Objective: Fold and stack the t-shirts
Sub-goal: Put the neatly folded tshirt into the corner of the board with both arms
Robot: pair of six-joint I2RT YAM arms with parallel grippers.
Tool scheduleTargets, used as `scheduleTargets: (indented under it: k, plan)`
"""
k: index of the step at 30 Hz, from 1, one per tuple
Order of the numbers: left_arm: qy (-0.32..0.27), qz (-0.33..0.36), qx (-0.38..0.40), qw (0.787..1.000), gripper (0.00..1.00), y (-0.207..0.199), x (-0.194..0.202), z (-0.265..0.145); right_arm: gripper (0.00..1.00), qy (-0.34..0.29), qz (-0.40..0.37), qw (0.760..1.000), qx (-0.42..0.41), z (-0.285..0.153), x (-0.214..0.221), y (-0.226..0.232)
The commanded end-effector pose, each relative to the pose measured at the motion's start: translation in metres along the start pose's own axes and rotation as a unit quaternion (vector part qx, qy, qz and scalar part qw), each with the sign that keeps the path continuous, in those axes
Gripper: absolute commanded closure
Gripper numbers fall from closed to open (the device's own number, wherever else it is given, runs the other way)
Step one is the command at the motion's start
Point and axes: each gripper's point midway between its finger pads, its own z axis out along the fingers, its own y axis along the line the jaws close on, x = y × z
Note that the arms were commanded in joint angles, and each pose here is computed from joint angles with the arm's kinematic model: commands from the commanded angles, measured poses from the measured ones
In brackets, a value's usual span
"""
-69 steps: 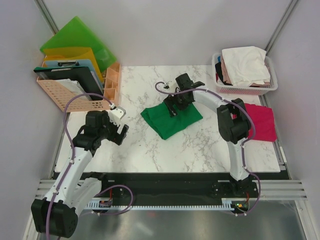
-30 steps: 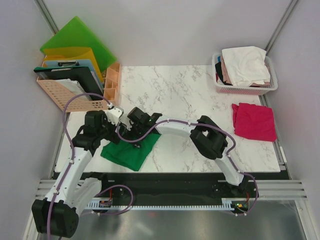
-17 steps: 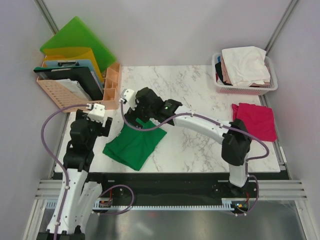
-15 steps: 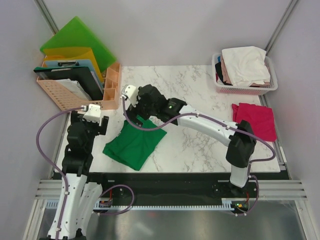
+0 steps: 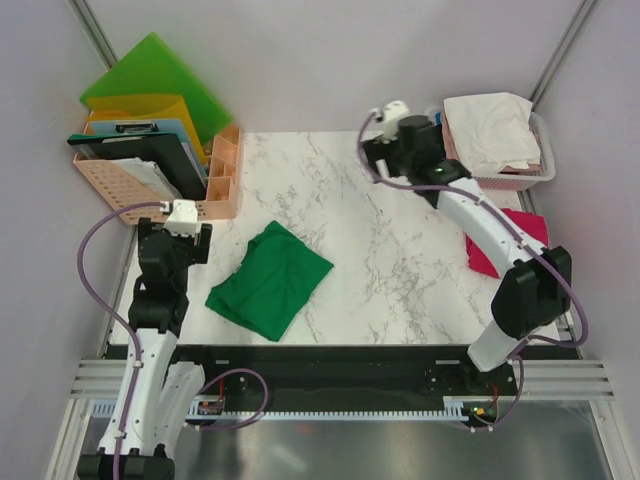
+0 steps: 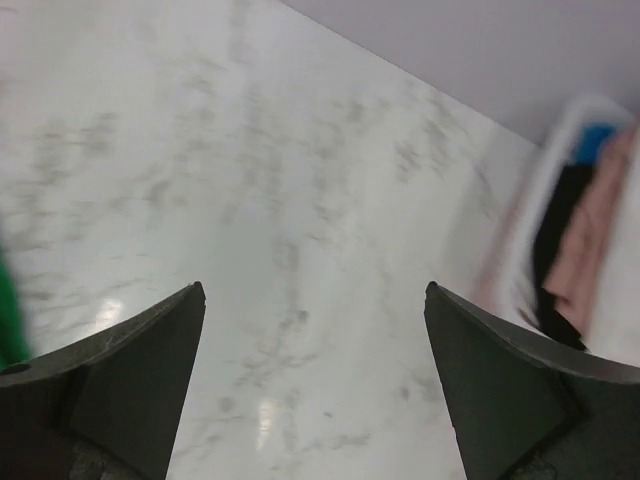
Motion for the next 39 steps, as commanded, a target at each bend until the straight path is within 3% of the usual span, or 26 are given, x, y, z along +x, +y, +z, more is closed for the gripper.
scheduleTargets:
  k: [1,4,15,19,22,32,39]
  plan:
    - [-0.004,-0.02,0.014,1.0,0.0,-0.006,-0.005,0.005,0.02,0.091,0.059,0.992,0.068,-0.024,0.078,-0.086]
    - [0.016,-0.018,0.022,0.999,0.0,-0.012,0.001,0.017,0.02,0.127,0.078,0.983,0.104,-0.052,0.125,-0.131]
    - [0.021,-0.009,0.059,0.998,0.0,-0.029,0.009,0.026,0.02,0.208,0.058,0.96,0.178,-0.17,0.187,-0.164]
    - [0.019,-0.011,0.069,0.997,0.0,-0.032,0.006,0.026,0.02,0.263,0.141,0.929,0.22,-0.194,0.245,-0.217]
    - [0.02,-0.015,0.068,0.997,0.0,-0.028,0.007,0.025,0.02,0.271,0.203,0.921,0.192,-0.195,0.269,-0.226]
    - [0.024,-0.012,0.093,0.995,0.0,-0.038,0.012,0.025,0.02,0.282,0.236,0.912,0.179,-0.165,0.3,-0.232]
    - [0.028,-0.007,0.105,0.994,0.0,-0.042,0.014,0.024,0.02,0.296,0.279,0.892,0.194,-0.146,0.335,-0.258]
